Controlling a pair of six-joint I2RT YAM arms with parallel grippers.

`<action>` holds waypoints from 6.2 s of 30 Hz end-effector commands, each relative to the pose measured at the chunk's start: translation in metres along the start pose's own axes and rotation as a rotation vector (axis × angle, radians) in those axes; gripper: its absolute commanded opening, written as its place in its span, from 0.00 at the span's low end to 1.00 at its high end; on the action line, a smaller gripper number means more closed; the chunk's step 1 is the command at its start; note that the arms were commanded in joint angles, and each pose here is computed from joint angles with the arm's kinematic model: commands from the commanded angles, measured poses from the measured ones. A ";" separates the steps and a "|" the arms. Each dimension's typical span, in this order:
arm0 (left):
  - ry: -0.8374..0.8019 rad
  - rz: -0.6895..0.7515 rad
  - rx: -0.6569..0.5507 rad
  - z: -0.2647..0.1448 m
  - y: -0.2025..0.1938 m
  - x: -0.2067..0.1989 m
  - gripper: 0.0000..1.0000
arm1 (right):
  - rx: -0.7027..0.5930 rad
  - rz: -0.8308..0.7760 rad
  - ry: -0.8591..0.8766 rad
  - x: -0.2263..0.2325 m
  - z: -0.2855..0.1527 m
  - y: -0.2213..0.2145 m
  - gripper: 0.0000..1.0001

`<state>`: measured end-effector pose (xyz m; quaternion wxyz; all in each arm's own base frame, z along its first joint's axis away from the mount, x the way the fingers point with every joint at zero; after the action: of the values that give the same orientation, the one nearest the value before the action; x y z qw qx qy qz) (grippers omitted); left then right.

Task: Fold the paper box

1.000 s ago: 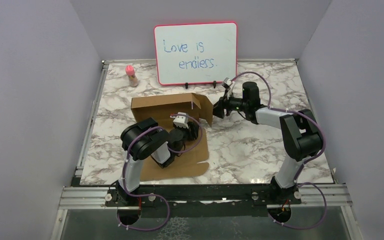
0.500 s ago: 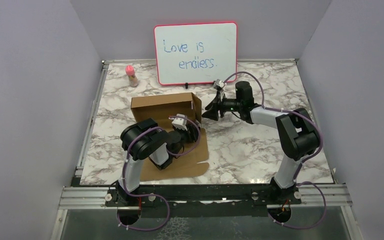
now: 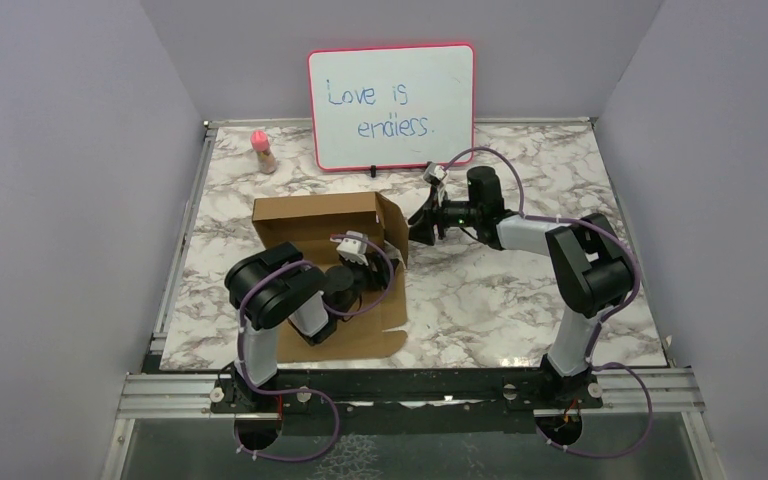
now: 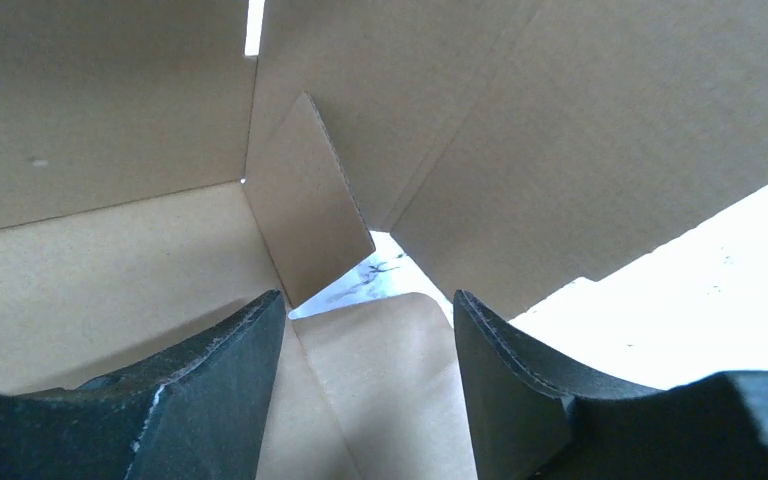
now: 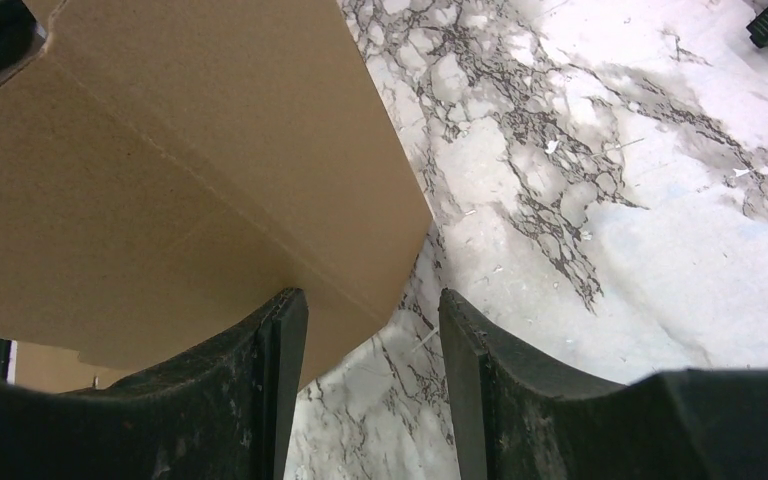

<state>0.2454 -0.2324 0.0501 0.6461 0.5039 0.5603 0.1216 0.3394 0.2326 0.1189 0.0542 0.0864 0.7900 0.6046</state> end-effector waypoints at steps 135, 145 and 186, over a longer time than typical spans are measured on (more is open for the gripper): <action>0.064 -0.162 0.322 -0.096 0.236 0.013 0.91 | -0.114 -0.282 -0.488 -0.006 0.057 0.036 0.32; 0.238 -0.093 0.137 -0.104 0.300 -0.006 0.99 | -0.088 -0.275 -0.392 0.008 0.056 0.026 0.26; -0.109 -0.266 0.635 0.018 0.204 -0.014 0.91 | -0.072 -0.234 -0.459 0.005 0.052 0.018 0.28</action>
<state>0.3446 -0.1510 0.2154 0.4796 0.6027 0.6207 -0.1467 0.3454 0.2911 0.1233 0.2894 0.0996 0.7451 0.5926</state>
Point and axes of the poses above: each gripper's point midway between its finger pads, its own z axis out along the fingers, its own x axis along the line the jaws close on, y = z × x, the point moved 7 cm from there along -z, back along the fingers, and after that the axes turned 15 degrees about -z, right-handed, at the moved point
